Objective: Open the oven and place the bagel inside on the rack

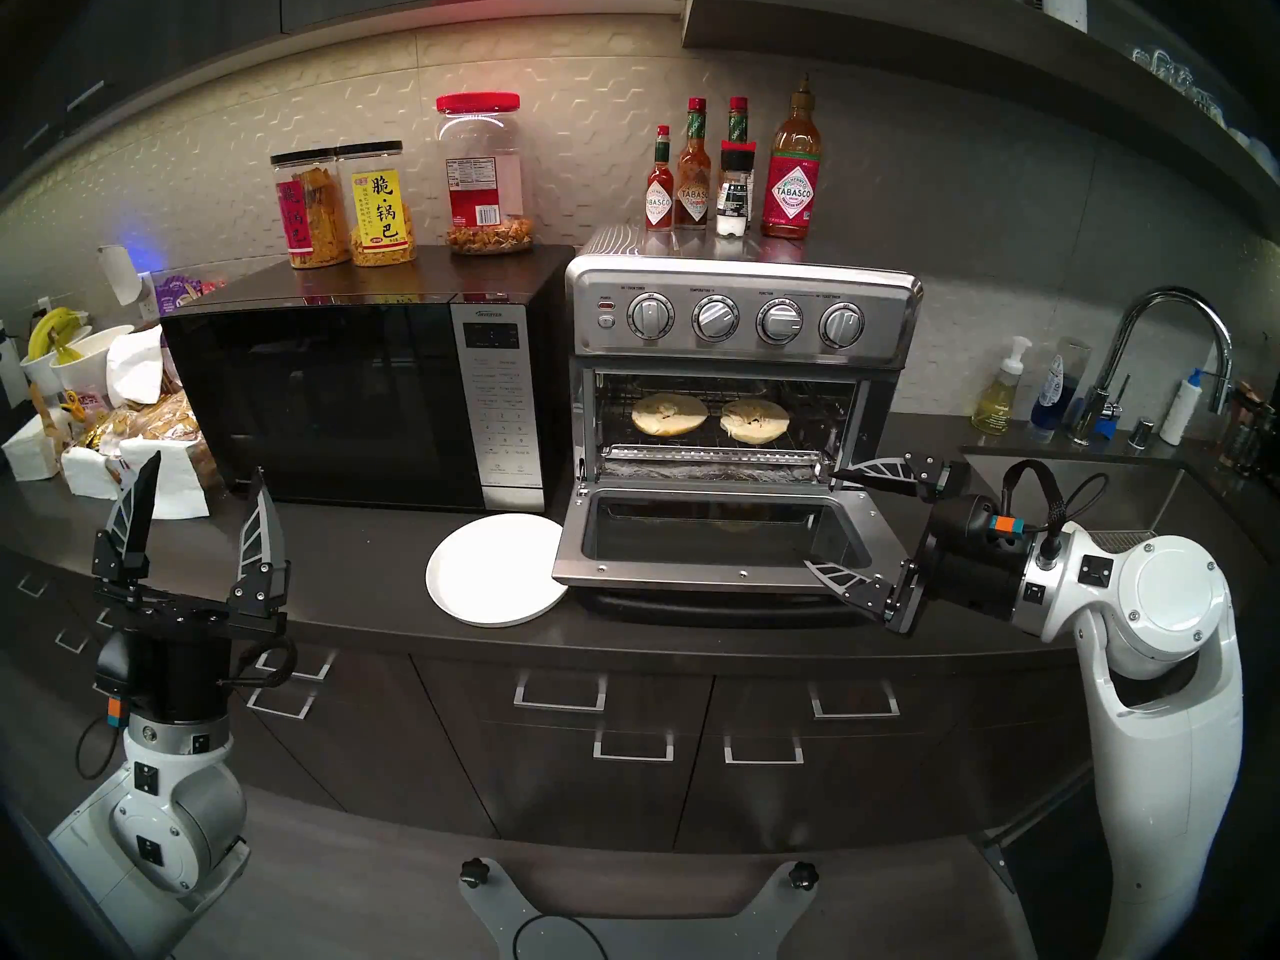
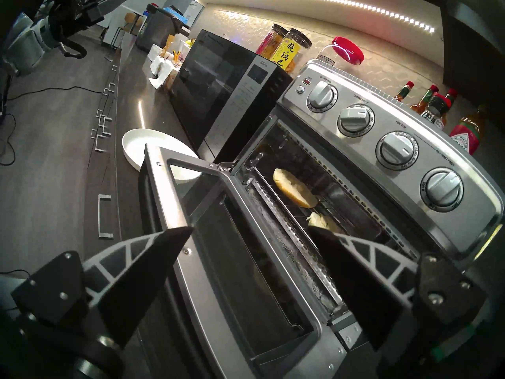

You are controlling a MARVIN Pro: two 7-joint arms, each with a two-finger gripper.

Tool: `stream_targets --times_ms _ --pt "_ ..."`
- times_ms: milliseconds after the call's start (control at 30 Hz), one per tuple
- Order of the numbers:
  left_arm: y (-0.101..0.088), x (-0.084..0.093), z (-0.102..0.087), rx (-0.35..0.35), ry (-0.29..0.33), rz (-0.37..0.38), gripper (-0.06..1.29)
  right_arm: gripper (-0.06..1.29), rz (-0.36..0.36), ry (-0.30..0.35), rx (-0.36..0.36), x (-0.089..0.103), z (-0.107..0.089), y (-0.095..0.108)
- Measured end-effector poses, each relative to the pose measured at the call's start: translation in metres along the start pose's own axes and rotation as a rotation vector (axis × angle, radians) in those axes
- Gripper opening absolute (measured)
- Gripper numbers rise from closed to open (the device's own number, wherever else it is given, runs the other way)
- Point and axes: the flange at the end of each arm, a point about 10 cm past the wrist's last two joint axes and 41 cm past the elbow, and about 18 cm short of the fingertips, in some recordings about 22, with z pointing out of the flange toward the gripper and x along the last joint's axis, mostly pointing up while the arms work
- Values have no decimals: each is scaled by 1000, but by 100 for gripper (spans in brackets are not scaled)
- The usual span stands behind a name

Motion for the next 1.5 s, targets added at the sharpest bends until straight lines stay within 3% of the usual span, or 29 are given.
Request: stream_targets --times_ms 500,633,867,1500 --pt "0 0 0 0 0 0 122 123 79 -18 6 -2 0 -1" --pt "0 0 0 0 0 0 122 123 27 -20 11 0 1 0" --pt "0 0 0 -1 1 1 122 123 -102 -22 80 8 6 1" --pt "0 0 0 0 1 1 122 123 -250 -48 191 22 14 6"
